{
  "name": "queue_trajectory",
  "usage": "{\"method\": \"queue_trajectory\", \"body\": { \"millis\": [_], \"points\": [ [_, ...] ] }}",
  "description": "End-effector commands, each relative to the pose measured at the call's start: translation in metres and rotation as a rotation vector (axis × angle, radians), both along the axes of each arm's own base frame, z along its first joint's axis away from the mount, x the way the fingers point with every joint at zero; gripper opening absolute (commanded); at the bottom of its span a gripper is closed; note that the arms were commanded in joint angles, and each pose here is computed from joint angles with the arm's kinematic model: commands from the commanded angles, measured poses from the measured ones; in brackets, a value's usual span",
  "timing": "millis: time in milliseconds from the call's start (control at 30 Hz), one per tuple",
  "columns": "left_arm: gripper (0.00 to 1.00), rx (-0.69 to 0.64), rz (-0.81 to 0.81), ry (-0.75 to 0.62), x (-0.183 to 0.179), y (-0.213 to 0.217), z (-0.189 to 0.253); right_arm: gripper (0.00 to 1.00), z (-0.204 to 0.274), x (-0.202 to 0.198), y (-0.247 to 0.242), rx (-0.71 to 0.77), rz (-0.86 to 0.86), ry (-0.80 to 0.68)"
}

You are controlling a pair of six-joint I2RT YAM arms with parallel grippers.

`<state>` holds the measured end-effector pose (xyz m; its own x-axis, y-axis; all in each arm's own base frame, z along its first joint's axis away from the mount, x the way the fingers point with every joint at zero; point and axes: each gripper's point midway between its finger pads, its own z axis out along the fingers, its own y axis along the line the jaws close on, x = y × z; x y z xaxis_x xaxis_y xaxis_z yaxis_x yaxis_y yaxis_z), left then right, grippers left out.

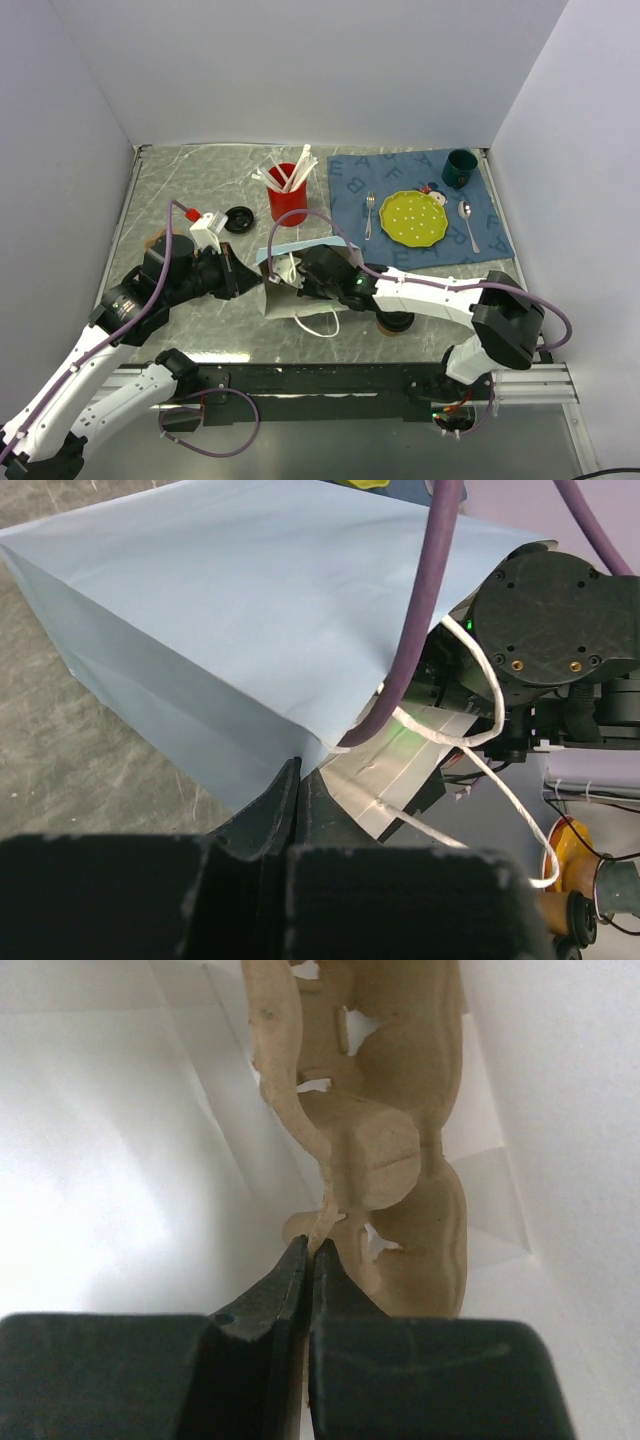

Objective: Pack the takeout coffee

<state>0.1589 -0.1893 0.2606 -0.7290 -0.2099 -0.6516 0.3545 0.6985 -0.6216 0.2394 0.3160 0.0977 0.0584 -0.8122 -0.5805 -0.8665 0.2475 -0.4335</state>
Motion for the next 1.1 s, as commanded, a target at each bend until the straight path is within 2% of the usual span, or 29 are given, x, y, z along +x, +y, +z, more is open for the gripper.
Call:
{"method": "queue_trajectory", "body": {
  "millis": [0, 200, 367, 567, 700, 1067],
  "points": [
    [0.01, -0.017, 0.002, -0.024, 0.000, 0.000, 0.013, 0.00, 0.063, 0.010, 0.013, 0.161, 0.003, -0.093],
    [0.01, 0.051, 0.047, -0.016, 0.009, 0.007, 0.009, 0.00, 0.104, -0.008, 0.011, 0.259, 0.055, -0.079],
    [0.01, 0.115, 0.051, 0.022, 0.020, 0.005, 0.013, 0.00, 0.109, -0.038, 0.005, 0.236, 0.130, 0.042],
    [0.01, 0.227, 0.065, 0.112, 0.030, 0.006, 0.028, 0.00, 0.156, -0.054, 0.004, 0.272, 0.174, 0.060],
    [0.01, 0.257, 0.067, 0.145, 0.035, 0.006, 0.041, 0.00, 0.168, -0.063, -0.002, 0.260, 0.182, 0.077],
    [0.02, 0.177, 0.094, 0.267, 0.052, 0.002, 0.065, 0.00, 0.191, -0.073, -0.024, 0.245, 0.166, 0.045]
  ]
}}
